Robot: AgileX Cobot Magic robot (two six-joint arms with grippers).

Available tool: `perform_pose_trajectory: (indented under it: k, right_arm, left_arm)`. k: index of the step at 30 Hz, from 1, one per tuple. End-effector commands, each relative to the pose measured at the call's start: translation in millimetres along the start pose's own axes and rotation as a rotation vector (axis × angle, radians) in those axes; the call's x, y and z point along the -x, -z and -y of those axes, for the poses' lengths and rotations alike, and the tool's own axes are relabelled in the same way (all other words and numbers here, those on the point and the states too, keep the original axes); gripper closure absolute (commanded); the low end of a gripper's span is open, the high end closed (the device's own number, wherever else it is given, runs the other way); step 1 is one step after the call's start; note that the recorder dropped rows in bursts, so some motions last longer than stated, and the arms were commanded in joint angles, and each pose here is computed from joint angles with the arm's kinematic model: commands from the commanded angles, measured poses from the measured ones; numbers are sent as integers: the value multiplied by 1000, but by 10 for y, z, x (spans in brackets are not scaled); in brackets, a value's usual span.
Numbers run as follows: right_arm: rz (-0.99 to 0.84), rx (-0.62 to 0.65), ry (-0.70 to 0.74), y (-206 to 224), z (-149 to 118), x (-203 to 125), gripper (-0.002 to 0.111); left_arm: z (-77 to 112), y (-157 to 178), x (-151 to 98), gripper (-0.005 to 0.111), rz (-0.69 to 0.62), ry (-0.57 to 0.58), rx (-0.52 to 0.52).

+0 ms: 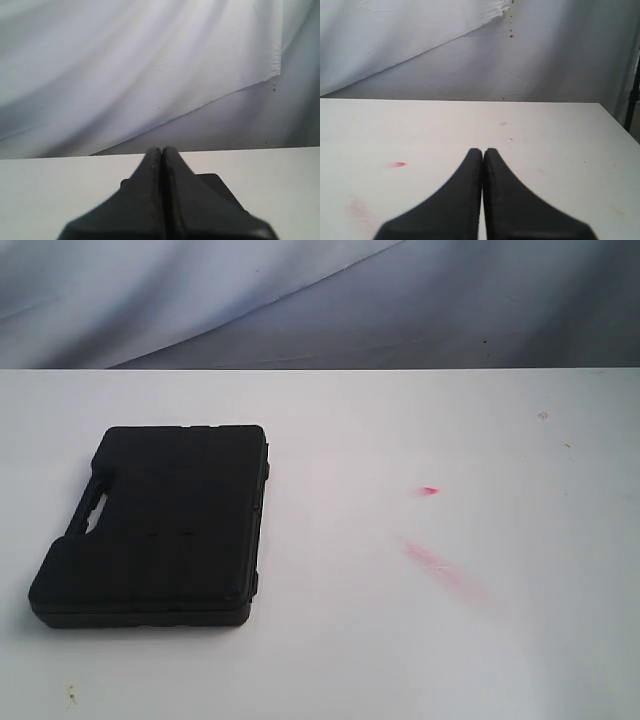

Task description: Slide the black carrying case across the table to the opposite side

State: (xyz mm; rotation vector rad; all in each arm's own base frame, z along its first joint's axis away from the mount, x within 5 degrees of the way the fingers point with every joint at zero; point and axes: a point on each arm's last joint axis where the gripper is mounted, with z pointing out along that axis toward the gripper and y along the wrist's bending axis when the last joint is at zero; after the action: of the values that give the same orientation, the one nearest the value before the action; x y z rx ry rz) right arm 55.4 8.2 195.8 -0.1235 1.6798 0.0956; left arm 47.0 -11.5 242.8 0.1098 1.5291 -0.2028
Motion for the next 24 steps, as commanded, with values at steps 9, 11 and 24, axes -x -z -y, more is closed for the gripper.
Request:
perform_pose_trajectory:
  k: [9,11,24]
  right_arm:
    - [0,-2,-12,0,0,-7,108]
    - [0,-2,-12,0,0,-7,108]
    - [0,-2,-12,0,0,-7,108]
  left_arm:
    - [-63,-66,-306,107,38,-6,45]
    - [-59,-66,-324,107,18,-7,41]
    - [-26,-51,-511,107,-188,-9,4]
